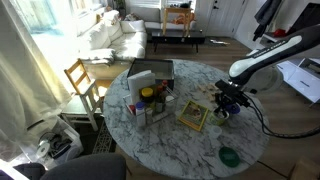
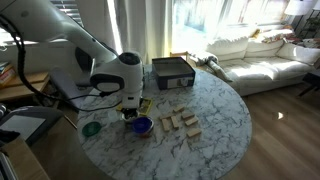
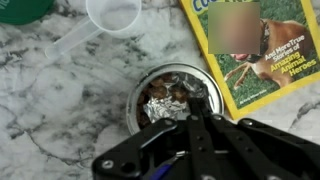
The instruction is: Pick up the small black object from the can and put it in the clear measuring spoon
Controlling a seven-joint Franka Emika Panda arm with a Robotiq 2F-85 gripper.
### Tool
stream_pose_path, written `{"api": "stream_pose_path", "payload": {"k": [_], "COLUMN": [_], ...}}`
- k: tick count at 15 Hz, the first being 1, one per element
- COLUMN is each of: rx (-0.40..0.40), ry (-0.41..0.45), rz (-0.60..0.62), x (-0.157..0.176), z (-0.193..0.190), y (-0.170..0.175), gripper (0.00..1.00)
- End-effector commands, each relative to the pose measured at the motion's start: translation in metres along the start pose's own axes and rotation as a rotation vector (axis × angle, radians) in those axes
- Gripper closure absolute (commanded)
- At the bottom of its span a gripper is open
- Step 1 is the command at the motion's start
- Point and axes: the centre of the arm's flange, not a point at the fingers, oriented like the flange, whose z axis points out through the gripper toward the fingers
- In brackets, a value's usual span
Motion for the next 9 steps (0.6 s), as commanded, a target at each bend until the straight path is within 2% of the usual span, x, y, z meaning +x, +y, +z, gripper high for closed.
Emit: {"api": "stream_pose_path", "payload": {"k": [1, 4, 5, 7, 9], "rx": [0.022, 0.012, 0.004, -0.005, -0.009], "ry": [-0.002, 0.0, 0.001, 0.002, 0.003], "rz": [-0.012, -0.022, -0.028, -0.037, -0.045], "x": [0.003, 0.0033, 0.0034, 0.0029, 0.0025], "z": [0.0023, 0.0022, 0.0035, 0.0056, 0.0079], "y": [0.0018, 0.0027, 0.0032, 0.0036, 0.0037], "gripper": [1.0, 1.0, 0.74, 0.68, 0.53]}}
